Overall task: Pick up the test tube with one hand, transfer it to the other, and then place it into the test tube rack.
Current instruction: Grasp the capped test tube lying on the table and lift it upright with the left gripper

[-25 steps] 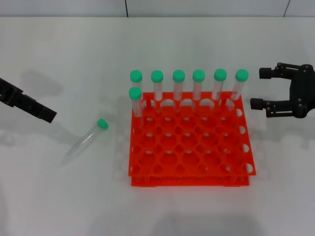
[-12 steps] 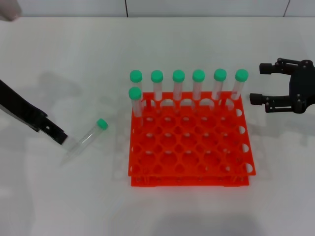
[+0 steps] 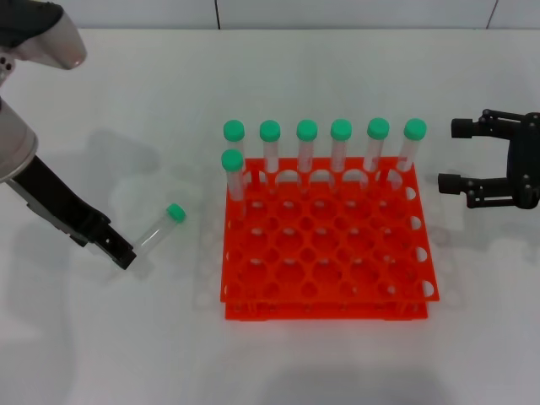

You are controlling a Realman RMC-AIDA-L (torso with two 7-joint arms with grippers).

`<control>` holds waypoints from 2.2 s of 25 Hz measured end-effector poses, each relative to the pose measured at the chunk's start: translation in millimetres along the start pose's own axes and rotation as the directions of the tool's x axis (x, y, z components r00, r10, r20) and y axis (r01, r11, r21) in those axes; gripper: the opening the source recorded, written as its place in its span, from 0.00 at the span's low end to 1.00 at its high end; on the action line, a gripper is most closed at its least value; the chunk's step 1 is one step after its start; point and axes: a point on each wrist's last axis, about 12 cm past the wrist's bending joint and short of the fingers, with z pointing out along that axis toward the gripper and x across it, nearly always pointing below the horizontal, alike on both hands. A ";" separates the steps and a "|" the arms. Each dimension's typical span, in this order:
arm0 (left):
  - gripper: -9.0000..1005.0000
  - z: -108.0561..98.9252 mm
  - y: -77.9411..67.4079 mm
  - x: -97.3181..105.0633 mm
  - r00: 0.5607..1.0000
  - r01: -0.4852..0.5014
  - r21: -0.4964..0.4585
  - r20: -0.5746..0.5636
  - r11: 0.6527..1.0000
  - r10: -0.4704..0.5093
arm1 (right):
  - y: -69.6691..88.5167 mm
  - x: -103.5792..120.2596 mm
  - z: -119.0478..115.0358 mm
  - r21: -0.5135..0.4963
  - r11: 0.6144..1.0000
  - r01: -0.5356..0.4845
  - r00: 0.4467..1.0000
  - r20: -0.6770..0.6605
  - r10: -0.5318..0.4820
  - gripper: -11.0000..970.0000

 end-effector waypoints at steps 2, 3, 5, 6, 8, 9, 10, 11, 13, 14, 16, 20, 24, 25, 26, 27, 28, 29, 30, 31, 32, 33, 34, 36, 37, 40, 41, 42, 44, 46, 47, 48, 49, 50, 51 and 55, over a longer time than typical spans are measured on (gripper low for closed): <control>0.82 2.7 -1.3 -0.7 1.000 0.005 -0.007 -0.012 1.000 -0.005 | 0.9 1.5 -1.5 0.002 1.000 -0.003 1.000 -0.002 0.003 0.87; 0.82 5.4 -2.1 -1.1 1.000 0.009 -0.013 -0.024 1.000 -0.009 | 1.9 2.7 -2.5 0.000 1.000 -0.003 1.000 -0.003 0.003 0.87; 0.82 8.4 -3.7 -2.4 0.999 0.009 -0.019 -0.033 1.000 -0.009 | 4.6 4.5 -4.0 -0.009 1.000 -0.001 1.000 -0.002 0.001 0.87; 0.82 9.4 -4.8 -3.1 0.999 0.007 -0.020 -0.033 1.000 -0.008 | 5.8 4.9 -4.6 -0.015 1.000 0.001 1.000 -0.001 -0.001 0.87; 0.82 11.7 -7.1 -4.4 0.999 0.002 -0.020 -0.033 1.000 -0.002 | 9.5 6.6 -6.3 -0.031 0.999 0.010 1.000 0.004 -0.010 0.87; 0.82 12.9 -8.4 -4.9 0.999 0.000 -0.017 -0.033 1.000 0.000 | 11.1 7.4 -6.9 -0.036 0.999 0.015 1.000 0.007 -0.015 0.87; 0.82 14.0 -9.6 -5.3 0.999 -0.002 -0.015 -0.033 1.000 0.001 | 12.4 8.2 -7.1 -0.040 0.999 0.018 1.000 0.009 -0.017 0.87; 0.82 15.3 -11.0 -5.8 0.999 -0.003 -0.012 -0.033 1.000 0.002 | 13.1 9.1 -7.5 -0.039 0.999 0.018 1.000 0.009 -0.017 0.87; 0.82 17.1 -12.8 -6.4 0.999 0.002 -0.014 -0.038 1.000 -0.002 | 14.3 10.4 -8.1 -0.038 0.999 0.017 1.000 0.009 -0.016 0.87; 0.82 18.0 -13.9 -6.8 0.999 0.004 -0.018 -0.043 1.000 -0.005 | 14.8 11.0 -8.2 -0.038 0.999 0.017 1.000 0.008 -0.016 0.87; 0.82 20.1 -15.7 -7.7 0.999 0.006 -0.027 -0.050 1.000 -0.008 | 15.5 11.8 -8.6 -0.038 0.999 0.015 1.000 0.007 -0.015 0.87; 0.81 23.3 -16.5 -8.2 0.999 0.014 -0.041 -0.052 0.999 -0.016 | 17.0 13.8 -9.4 -0.037 0.999 0.016 1.000 0.004 -0.016 0.87; 0.81 26.9 -17.4 -9.8 0.999 0.014 -0.052 -0.040 0.999 -0.016 | 17.4 14.6 -10.7 -0.035 0.999 0.017 1.000 0.002 -0.017 0.87; 0.81 27.4 -17.6 -10.8 0.999 0.012 -0.056 -0.034 0.998 -0.014 | 17.4 14.8 -11.1 -0.035 0.999 0.017 1.000 0.002 -0.017 0.87; 0.81 28.0 -17.6 -11.6 0.999 0.011 -0.059 -0.030 0.998 -0.012 | 17.4 15.1 -11.5 -0.035 0.999 0.016 1.000 0.000 -0.016 0.87; 0.81 28.9 -16.9 -11.6 1.000 0.012 -0.062 -0.027 0.998 -0.014 | 17.8 15.6 -11.5 -0.036 0.999 0.016 1.000 -0.001 -0.016 0.87; 0.81 30.3 -16.3 -11.4 1.000 0.014 -0.062 -0.027 0.998 -0.016 | 18.1 16.0 -11.7 -0.036 0.999 0.016 1.000 -0.002 -0.016 0.87; 0.81 31.9 -15.5 -11.0 0.999 0.017 -0.061 -0.028 0.998 -0.019 | 18.6 16.8 -12.3 -0.035 0.999 0.015 1.000 -0.003 -0.015 0.87; 0.81 33.9 -15.0 -11.0 0.999 0.020 -0.060 -0.031 0.998 -0.022 | 19.1 17.5 -12.9 -0.034 0.999 0.015 1.000 -0.003 -0.015 0.87; 0.81 35.4 -14.7 -10.9 0.999 0.021 -0.058 -0.033 0.998 -0.023 | 19.6 18.3 -13.6 -0.032 0.999 0.015 1.000 -0.004 -0.015 0.87; 0.81 37.1 -14.6 -10.6 0.999 0.023 -0.057 -0.036 0.998 -0.025 | 19.9 18.8 -14.0 -0.032 0.999 0.015 1.000 -0.004 -0.015 0.87; 0.81 38.0 -14.6 -10.3 0.999 0.024 -0.056 -0.036 0.998 -0.026 | 20.2 19.1 -14.3 -0.031 0.999 0.015 1.000 -0.005 -0.015 0.87; 0.80 38.8 -14.6 -9.8 0.999 0.025 -0.055 -0.037 0.998 -0.027 | 20.4 19.6 -14.5 -0.031 0.999 0.014 1.000 -0.005 -0.014 0.87; 0.78 39.8 -15.0 -9.7 0.999 0.025 -0.054 -0.036 0.998 -0.027 | 21.1 20.6 -15.4 -0.028 1.000 0.010 1.000 -0.005 -0.011 0.87; 0.77 40.0 -15.3 -10.0 0.999 0.024 -0.053 -0.034 0.998 -0.025 | 21.5 21.3 -16.3 -0.026 1.000 0.009 1.000 -0.006 -0.009 0.87; 0.75 40.0 -15.8 -10.7 0.999 0.019 -0.052 -0.031 0.998 -0.021 | 22.1 22.1 -17.6 -0.022 1.000 0.007 1.000 -0.007 -0.007 0.87; 0.74 40.1 -15.7 -10.7 0.999 0.019 -0.052 -0.031 0.998 -0.020 | 22.2 22.3 -17.9 -0.021 1.000 0.006 1.000 -0.007 -0.007 0.87; 0.73 40.3 -15.6 -10.6 0.999 0.019 -0.052 -0.031 0.998 -0.020 | 22.4 22.6 -18.1 -0.021 1.000 0.006 1.000 -0.007 -0.006 0.87; 0.71 40.6 -15.7 -10.8 0.999 0.018 -0.052 -0.032 0.998 -0.020 | 22.5 23.5 -18.5 -0.016 1.000 0.003 1.000 -0.009 -0.003 0.87; 0.70 40.3 -16.2 -12.0 0.999 0.013 -0.054 -0.032 0.998 -0.015 | 22.5 24.2 -18.3 -0.012 1.000 0.000 1.000 -0.009 0.000 0.87; 0.69 40.2 -16.4 -12.4 0.999 0.011 -0.055 -0.033 0.998 -0.013 | 22.5 24.5 -18.1 -0.011 1.000 -0.001 1.000 -0.010 0.001 0.87; 0.68 40.2 -16.4 -12.4 0.999 0.011 -0.056 -0.033 0.998 -0.013 | 22.6 24.6 -17.8 -0.011 1.000 -0.001 1.000 -0.009 0.001 0.87; 0.67 40.0 -16.4 -12.6 0.999 0.012 -0.057 -0.034 0.998 -0.014 | 22.8 24.7 -17.3 -0.011 1.000 -0.002 1.000 -0.008 0.002 0.87; 0.66 40.0 -16.4 -12.5 0.999 0.013 -0.058 -0.035 0.998 -0.015 | 22.9 24.8 -17.1 -0.010 1.000 -0.002 1.000 -0.008 0.002 0.87; 0.65 40.0 -16.4 -12.3 0.999 0.013 -0.058 -0.037 0.998 -0.015 | 22.9 24.8 -16.8 -0.010 1.000 -0.003 1.000 -0.007 0.003 0.87; 0.46 42.5 -17.1 -11.7 0.999 0.007 -0.059 -0.053 0.998 -0.011 | 23.3 25.2 -17.6 -0.003 1.000 -0.006 1.000 -0.001 0.006 0.87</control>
